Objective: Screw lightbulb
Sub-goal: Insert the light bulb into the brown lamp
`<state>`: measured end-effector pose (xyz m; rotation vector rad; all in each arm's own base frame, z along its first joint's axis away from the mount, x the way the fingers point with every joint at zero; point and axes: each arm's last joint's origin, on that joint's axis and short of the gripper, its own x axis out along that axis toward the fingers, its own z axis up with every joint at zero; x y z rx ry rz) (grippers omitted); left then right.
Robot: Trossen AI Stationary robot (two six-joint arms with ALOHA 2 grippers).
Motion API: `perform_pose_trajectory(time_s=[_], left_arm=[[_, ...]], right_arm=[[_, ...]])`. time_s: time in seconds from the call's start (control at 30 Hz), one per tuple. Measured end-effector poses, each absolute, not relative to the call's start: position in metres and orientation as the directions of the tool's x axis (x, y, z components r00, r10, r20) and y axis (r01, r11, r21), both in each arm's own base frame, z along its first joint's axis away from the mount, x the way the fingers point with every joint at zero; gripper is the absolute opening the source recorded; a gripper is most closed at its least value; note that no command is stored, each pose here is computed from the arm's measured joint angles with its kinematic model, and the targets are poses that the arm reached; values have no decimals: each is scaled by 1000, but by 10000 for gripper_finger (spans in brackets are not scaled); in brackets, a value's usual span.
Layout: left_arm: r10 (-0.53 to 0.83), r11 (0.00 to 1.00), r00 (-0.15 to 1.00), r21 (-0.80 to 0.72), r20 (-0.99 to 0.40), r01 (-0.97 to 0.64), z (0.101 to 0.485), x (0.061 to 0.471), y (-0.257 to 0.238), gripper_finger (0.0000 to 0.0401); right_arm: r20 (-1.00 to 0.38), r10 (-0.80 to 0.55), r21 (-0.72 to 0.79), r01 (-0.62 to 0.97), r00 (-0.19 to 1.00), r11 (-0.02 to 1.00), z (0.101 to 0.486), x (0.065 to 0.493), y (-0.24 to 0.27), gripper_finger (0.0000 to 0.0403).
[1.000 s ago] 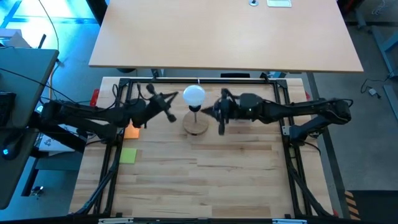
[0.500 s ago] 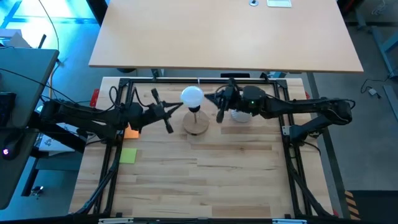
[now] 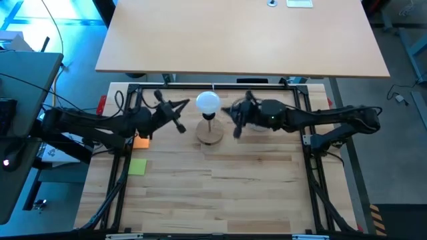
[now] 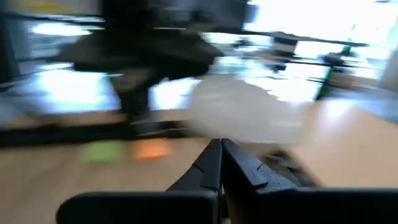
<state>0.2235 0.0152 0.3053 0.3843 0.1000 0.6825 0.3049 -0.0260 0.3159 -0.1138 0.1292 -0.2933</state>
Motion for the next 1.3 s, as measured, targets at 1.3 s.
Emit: perform_pose_trajectory(time_s=[1.3], left_arm=[[686,665,727,405,-2,-627,299,225,34,0]], right_arm=[[-69,30,-42,-33,997,999,316,310,-29,0]])
